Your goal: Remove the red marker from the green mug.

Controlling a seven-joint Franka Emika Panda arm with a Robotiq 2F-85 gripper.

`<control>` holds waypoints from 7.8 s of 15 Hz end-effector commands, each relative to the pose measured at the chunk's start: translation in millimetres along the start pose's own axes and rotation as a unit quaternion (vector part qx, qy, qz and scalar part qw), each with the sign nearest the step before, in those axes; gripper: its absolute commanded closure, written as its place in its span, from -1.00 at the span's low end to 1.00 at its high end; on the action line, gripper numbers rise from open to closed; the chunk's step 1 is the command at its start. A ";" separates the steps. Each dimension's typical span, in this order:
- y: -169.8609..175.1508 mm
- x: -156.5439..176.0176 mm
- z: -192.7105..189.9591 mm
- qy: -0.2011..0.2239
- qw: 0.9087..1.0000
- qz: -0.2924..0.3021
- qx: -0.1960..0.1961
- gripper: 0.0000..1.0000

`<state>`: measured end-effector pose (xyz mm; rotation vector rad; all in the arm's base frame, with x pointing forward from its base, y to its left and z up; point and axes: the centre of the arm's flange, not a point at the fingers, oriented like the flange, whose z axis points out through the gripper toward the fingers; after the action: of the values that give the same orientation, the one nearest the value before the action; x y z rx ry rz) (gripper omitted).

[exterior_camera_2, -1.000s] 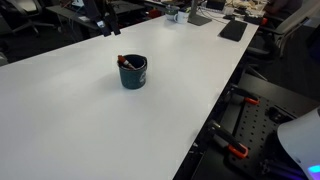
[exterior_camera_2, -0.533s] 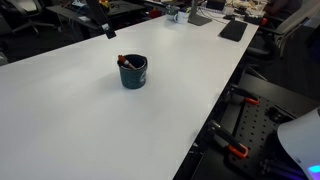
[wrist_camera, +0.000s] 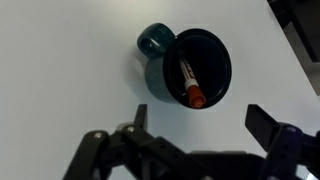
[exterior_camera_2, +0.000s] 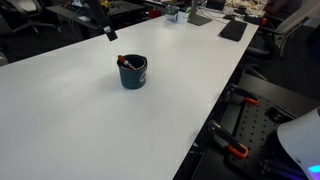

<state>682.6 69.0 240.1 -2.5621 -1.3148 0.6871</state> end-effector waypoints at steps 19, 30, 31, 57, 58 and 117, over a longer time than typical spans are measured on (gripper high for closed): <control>-12.6 17.4 42.6 -0.039 0.998 0.015 0.036 -1.00; -7.4 20.6 48.2 -0.040 0.998 0.019 0.036 -1.00; -8.9 20.4 48.8 -0.042 0.998 0.020 0.035 -1.00; -41.8 1.5 40.5 -0.039 0.999 0.005 0.015 -1.00; -46.8 -0.4 39.2 -0.038 0.999 0.003 0.015 -1.00; -38.6 -17.8 -1.7 0.094 0.994 0.003 -0.046 0.94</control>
<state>668.1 81.5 239.0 -2.6278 -1.2922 0.4755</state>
